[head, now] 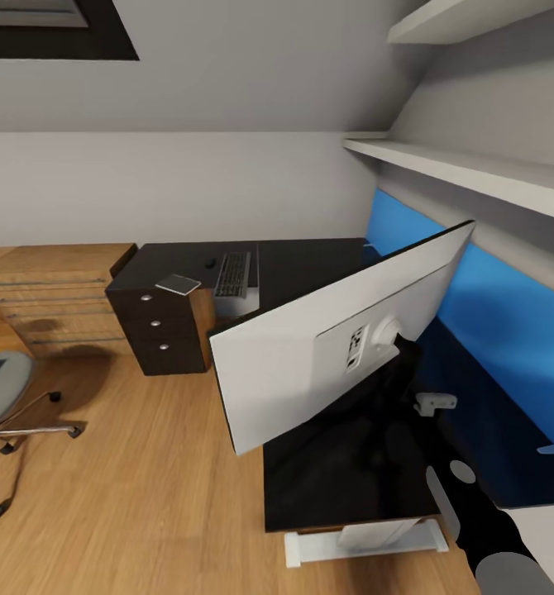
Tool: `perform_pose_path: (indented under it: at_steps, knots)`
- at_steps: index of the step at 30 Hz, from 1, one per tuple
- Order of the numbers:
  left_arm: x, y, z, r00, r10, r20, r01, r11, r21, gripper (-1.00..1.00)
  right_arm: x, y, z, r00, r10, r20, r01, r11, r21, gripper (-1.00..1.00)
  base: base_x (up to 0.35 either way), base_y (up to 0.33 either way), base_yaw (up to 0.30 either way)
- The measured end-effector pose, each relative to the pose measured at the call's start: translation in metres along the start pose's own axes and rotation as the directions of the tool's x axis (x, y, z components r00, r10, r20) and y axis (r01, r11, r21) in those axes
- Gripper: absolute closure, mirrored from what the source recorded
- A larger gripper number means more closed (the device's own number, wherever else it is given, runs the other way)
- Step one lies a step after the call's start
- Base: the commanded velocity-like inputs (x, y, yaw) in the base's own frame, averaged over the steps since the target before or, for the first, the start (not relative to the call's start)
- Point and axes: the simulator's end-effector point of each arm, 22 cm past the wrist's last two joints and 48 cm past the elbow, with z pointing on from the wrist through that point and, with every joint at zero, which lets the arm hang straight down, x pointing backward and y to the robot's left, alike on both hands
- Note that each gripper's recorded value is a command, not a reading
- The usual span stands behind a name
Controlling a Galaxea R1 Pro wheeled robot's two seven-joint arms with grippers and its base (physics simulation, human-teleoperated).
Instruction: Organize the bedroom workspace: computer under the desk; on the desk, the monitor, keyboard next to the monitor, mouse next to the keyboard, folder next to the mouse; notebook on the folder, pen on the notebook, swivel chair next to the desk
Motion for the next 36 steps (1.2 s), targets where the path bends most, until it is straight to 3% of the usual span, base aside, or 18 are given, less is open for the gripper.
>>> perform_pose_path:
  at_steps: [5,10,28,33,36]
  knots:
    - [0.000,0.000,0.000,1.000,0.000,0.000,0.000,1.000,0.000,-1.00,0.000,0.003,0.000,1.000,-0.001,-0.001,0.001,1.000,-0.013,1.00,0.043,-0.030,0.000]
    - [0.000,0.000,0.000,1.000,0.000,0.000,0.000,1.000,-0.001,-1.00,0.000,-0.005,0.000,1.000,0.001,-0.001,-0.001,1.000,0.023,1.00,0.008,-0.005,0.000]
    - [0.000,0.004,0.000,1.000,0.003,0.000,-0.003,1.000,-0.005,-1.00,0.002,-0.010,-0.001,1.000,0.012,-0.004,-0.012,0.999,0.033,1.00,0.009,0.000,0.000]
    - [-0.001,0.004,-0.006,1.000,0.003,0.013,-0.003,1.000,-0.003,-1.00,0.000,-0.010,-0.011,1.000,-0.002,-0.010,0.002,1.000,0.029,1.00,0.199,0.000,0.000]
    - [0.000,0.004,-0.001,1.000,0.003,0.003,-0.003,1.000,-0.005,-1.00,0.002,-0.010,-0.003,1.000,0.010,-0.005,-0.010,0.999,0.033,1.00,0.082,0.000,0.000]
